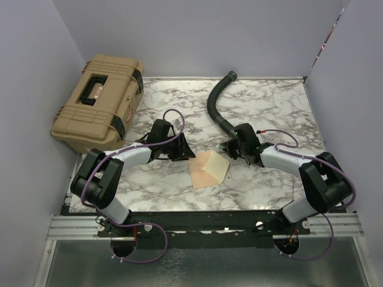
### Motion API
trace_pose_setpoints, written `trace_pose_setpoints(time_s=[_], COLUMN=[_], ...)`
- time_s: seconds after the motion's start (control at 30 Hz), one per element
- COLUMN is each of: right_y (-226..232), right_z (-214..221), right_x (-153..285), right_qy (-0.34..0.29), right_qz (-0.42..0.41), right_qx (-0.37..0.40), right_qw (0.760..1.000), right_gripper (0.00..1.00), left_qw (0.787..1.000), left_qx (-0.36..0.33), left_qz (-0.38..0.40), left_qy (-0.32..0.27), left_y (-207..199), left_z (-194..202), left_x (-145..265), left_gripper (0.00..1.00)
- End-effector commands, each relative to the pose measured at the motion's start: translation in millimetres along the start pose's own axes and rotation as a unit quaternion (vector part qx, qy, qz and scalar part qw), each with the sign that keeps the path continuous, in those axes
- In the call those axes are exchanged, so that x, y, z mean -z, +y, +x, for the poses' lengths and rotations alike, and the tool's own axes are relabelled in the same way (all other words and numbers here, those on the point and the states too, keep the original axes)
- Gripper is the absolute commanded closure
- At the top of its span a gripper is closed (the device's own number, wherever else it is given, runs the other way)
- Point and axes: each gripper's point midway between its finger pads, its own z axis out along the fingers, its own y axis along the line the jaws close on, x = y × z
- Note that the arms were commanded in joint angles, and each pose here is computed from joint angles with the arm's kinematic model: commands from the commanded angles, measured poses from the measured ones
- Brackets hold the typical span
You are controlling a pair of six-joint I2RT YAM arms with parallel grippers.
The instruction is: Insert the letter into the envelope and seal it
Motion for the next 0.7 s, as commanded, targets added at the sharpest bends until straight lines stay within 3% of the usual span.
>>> trace_pose_setpoints(time_s=[0.0,0.2,0.33,0.67], right_y=[-12.3,-13.1,-19.9,-17.8], right_z=[-7.4,-8.0,-11.0,-26.1], right_x=[-9.3,-8.6,-7.2,37.1], right_qy=[-0.043,-0.058,-0.066,-0.085], right_qz=[0.035,0.054,0.066,0.051], right_qx=[0.001,0.019,0.013,0.057], right_qw=[0.998,0.997,0.996,0.993], right_gripper=[0.70,0.65,0.52,0.46], left_qw=[1.000,1.000,1.000,1.000], left_qx=[-0.012,-0.015,-0.017,-0.021], left_qz=[-0.012,-0.014,-0.013,-0.008], left_qy=[0.005,0.009,0.011,0.011], left_y=[10.2,12.8,13.1,8.0], left_z=[6.3,10.1,11.3,8.3], left_x=[-4.0,-3.3,-2.8,-1.4], left_gripper=[0.54,0.53,0.52,0.50])
